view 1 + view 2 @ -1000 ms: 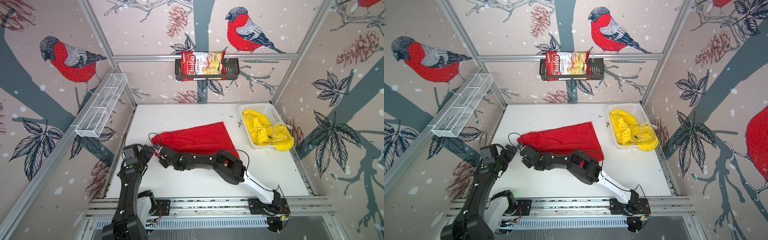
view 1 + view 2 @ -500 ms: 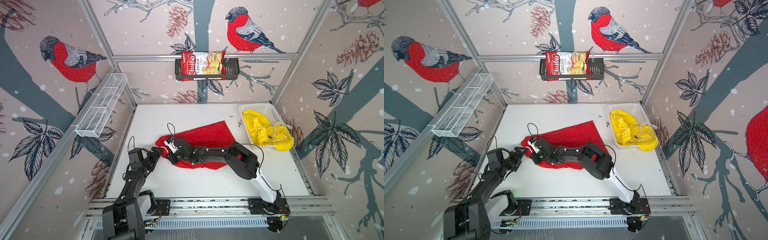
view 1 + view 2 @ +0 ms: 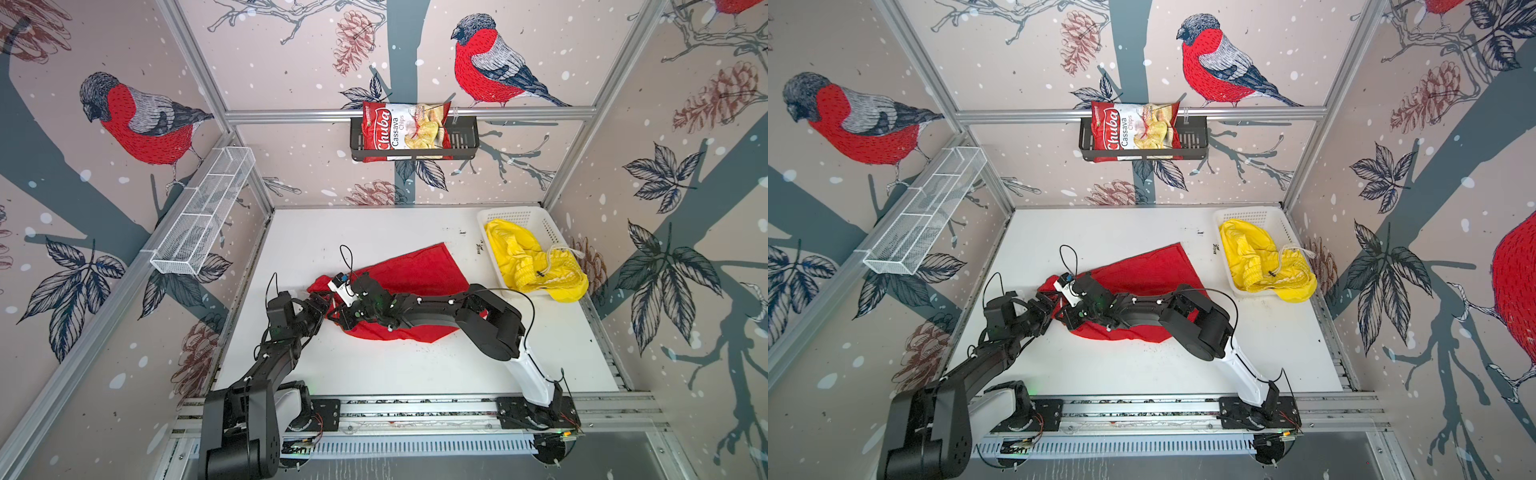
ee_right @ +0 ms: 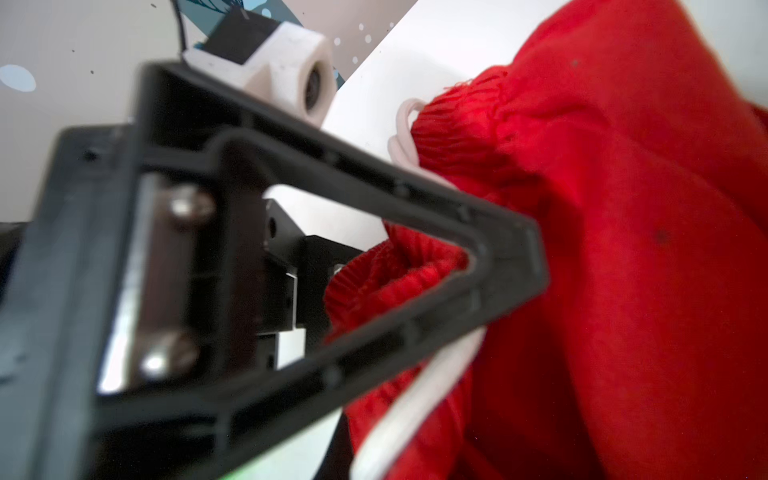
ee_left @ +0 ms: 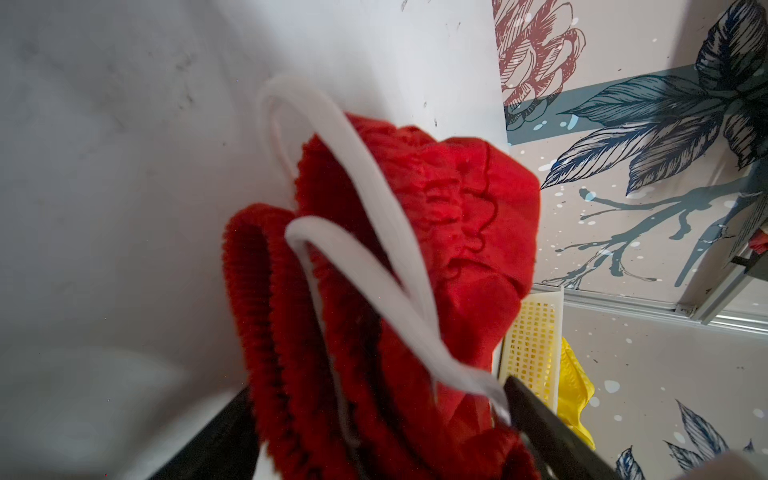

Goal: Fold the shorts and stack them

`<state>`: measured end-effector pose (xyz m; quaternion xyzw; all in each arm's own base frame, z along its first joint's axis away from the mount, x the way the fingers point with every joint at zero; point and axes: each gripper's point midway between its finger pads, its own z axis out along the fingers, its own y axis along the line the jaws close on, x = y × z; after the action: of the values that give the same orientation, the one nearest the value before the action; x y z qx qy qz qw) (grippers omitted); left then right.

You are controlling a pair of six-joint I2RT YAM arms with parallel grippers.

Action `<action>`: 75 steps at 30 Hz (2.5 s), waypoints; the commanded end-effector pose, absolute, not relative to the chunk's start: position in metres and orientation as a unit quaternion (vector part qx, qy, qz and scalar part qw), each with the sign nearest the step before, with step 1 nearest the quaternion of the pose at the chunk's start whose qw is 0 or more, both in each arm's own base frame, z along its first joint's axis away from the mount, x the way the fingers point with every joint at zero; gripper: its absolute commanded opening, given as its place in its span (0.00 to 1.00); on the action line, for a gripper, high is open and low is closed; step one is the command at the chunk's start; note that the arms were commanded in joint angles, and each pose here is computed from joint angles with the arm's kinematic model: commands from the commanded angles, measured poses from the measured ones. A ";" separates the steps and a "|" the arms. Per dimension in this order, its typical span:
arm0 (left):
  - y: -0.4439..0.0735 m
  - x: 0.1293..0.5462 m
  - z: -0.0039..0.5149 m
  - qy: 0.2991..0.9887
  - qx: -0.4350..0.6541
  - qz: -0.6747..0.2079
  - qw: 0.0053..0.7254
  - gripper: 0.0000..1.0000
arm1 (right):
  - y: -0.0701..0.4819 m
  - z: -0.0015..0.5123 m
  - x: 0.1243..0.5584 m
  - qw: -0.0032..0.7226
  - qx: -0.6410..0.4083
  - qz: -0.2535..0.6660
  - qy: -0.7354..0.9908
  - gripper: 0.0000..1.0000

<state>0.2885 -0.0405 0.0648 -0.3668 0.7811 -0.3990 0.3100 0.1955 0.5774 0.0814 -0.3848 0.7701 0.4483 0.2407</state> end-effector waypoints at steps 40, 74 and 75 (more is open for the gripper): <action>-0.054 0.350 0.186 0.840 -0.227 -0.351 0.346 0.00 | 0.523 0.024 0.268 0.242 -0.260 0.375 0.856 0.03; -0.078 0.362 0.220 0.882 -0.145 -0.272 0.357 0.00 | 0.492 0.064 0.339 0.256 -0.180 0.411 0.856 0.01; -0.080 0.361 0.222 0.881 -0.144 -0.275 0.357 0.00 | 0.498 0.057 0.344 0.252 -0.178 0.410 0.858 0.01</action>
<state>0.3596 -0.0757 0.2079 -0.1520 0.8885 -0.2661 0.3415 0.3422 0.4860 0.0711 -0.1800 0.8521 0.4041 0.2797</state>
